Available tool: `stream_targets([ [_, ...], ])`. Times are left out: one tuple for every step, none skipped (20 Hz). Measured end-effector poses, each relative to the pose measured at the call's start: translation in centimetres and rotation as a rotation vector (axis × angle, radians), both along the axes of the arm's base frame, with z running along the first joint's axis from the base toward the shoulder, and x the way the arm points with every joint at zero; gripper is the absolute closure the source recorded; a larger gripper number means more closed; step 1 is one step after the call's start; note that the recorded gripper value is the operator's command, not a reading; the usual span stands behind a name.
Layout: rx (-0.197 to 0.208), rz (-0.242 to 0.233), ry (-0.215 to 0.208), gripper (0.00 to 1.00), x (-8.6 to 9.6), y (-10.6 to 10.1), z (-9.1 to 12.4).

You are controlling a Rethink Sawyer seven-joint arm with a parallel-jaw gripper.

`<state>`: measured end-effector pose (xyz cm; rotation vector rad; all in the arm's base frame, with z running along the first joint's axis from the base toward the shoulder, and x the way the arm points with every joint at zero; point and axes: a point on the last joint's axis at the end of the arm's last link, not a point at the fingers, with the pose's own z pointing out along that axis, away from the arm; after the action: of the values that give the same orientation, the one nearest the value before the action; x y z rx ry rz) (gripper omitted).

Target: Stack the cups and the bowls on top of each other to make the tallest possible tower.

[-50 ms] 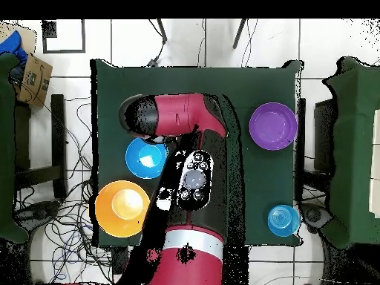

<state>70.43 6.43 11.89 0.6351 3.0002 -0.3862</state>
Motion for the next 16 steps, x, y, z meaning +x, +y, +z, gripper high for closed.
stream_targets([
  [0.001,0.0,-0.003,1.0,0.01,0.0,0.02],
  [0.001,0.001,-0.005,1.0,0.02,0.0,0.04],
  [0.002,0.001,-0.008,1.0,0.02,0.01,0.05],
  [0.003,0.002,-0.01,1.0,0.02,0.02,0.07],
  [0.004,0.002,-0.012,0.0,0.03,0.03,0.08],
  [0.005,0.002,-0.013,0.0,0.03,0.06,0.09],
  [0.007,0.002,-0.014,0.0,0.04,0.09,0.09],
  [0.009,0.002,-0.015,0.0,0.04,0.12,0.09],
  [0.012,0.002,-0.016,0.0,0.05,0.14,0.09],
  [0.015,0.002,-0.016,0.0,0.03,0.15,0.09],
  [0.017,0.001,-0.015,0.0,0.01,0.14,0.09],
  [0.019,-0.001,-0.015,0.0,-0.01,0.09,0.09],
  [0.019,-0.002,-0.014,0.0,-0.03,0.03,0.08],
  [0.021,-0.004,-0.013,0.0,-0.06,-0.06,0.08],
  [0.022,-0.006,-0.013,0.0,-0.09,-0.2,0.08],
  [0.023,-0.008,-0.012,0.0,-0.11,-0.31,0.07],
])
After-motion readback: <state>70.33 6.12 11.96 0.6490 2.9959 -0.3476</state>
